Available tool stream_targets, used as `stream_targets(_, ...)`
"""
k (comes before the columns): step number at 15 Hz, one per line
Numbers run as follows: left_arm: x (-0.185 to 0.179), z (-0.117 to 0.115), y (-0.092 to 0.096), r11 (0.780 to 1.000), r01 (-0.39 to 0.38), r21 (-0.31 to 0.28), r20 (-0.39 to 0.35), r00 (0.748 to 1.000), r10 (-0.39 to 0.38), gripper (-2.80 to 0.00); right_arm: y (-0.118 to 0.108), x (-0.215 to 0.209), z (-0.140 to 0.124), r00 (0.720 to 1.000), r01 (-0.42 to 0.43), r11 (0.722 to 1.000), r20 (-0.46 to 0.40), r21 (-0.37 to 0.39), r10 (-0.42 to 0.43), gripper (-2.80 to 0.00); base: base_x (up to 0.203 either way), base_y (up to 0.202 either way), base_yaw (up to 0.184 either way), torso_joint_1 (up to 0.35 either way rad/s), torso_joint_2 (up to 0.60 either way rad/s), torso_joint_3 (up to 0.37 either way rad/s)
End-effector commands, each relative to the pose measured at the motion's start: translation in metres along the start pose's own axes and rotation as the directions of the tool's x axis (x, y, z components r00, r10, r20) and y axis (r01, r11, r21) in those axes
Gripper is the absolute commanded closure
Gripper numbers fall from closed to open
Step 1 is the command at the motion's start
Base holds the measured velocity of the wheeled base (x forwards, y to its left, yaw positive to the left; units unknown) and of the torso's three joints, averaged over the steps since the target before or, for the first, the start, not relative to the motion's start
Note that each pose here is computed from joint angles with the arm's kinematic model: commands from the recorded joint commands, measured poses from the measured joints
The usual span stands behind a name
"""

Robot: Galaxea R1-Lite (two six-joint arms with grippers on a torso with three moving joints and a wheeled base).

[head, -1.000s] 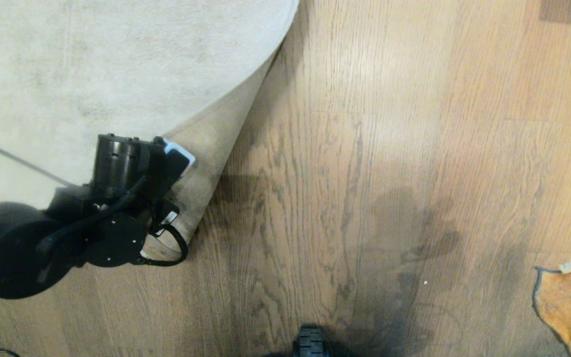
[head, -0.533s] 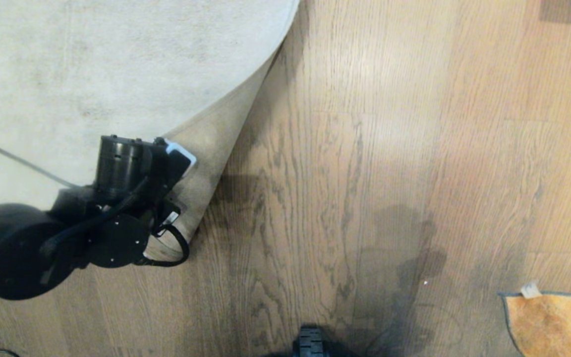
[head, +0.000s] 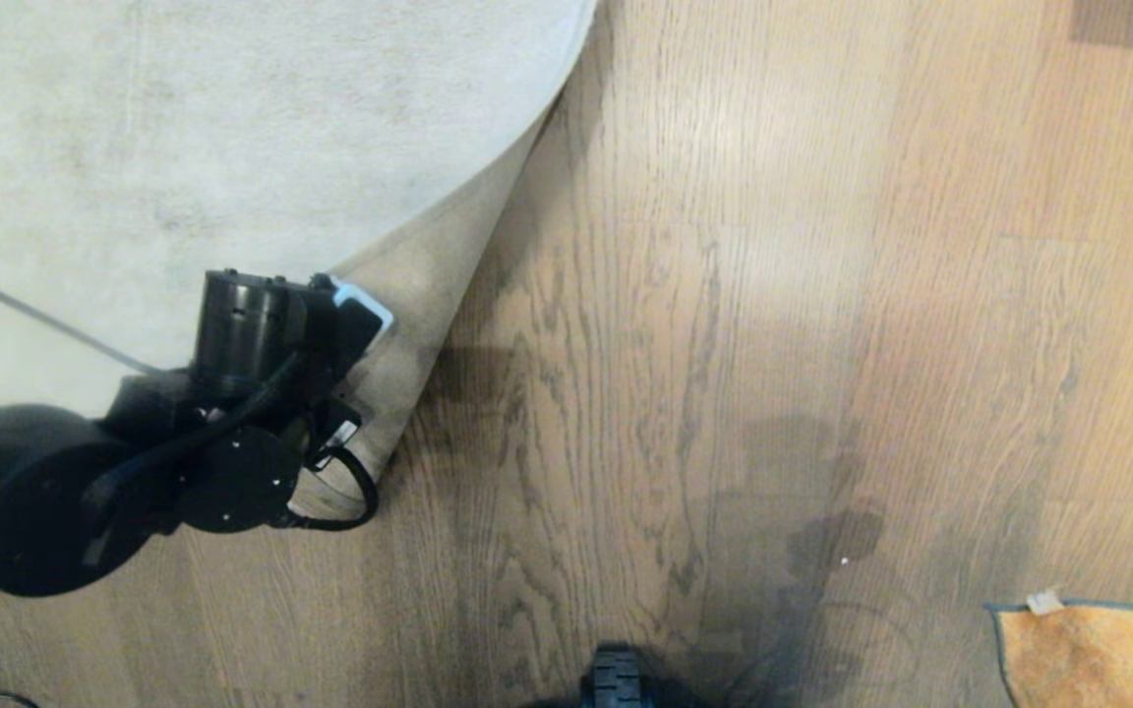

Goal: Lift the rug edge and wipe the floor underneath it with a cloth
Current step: Lay down the carpet

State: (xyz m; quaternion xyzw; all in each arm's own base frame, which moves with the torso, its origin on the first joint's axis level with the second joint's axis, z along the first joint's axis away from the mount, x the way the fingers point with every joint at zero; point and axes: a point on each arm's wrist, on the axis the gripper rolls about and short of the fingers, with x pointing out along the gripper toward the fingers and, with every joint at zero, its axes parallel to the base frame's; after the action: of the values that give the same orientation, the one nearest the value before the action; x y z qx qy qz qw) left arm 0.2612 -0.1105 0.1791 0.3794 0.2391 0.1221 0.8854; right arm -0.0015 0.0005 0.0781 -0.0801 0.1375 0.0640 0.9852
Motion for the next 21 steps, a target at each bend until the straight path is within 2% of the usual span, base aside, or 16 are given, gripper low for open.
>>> stream_targets(1,0.000,0.000,0.000,1.000,-0.004,0.001,0.000,1.000,0.004,0.00,0.000,0.000,0.000,1.000,-0.002,1.000,-0.003,-0.002,0.002,0.00,0.000,0.000,0.000,0.000,0.00,0.000)
stream_targets(6,0.002,0.002,-0.005,1.000,0.000,-0.006,0.003,1.000,0.000,0.00,0.000,0.000,0.000,1.000,0.001,1.000,-0.003,-0.001,-0.001,0.00,0.000,0.000,0.000,0.000,0.00,0.000)
stream_targets(9,0.001,0.002,-0.007,1.000,0.004,-0.005,0.009,1.000,-0.004,0.00,0.000,-0.001,0.000,0.997,0.072,0.997,0.001,0.019,-0.072,0.00,0.000,0.000,0.000,0.000,0.00,0.000)
stream_targets(13,0.000,0.003,-0.007,1.000,0.004,-0.008,0.013,1.000,-0.004,0.00,0.002,-0.010,-0.004,0.987,0.104,0.994,0.121,0.021,-0.106,0.00,0.000,0.000,0.000,0.000,0.00,0.000)
stream_targets(16,-0.002,0.005,-0.003,1.000,-0.002,-0.019,0.021,1.000,0.002,0.00,0.004,-0.019,-0.009,0.959,0.120,0.993,0.256,0.019,-0.121,0.00,0.000,0.000,0.000,0.000,0.00,0.000)
stream_targets(21,-0.020,0.012,0.008,0.999,0.003,-0.052,0.085,0.996,0.002,0.00,0.004,-0.019,-0.009,0.959,0.119,0.993,0.258,0.021,-0.120,0.00,0.000,0.000,0.000,0.000,0.00,0.000)
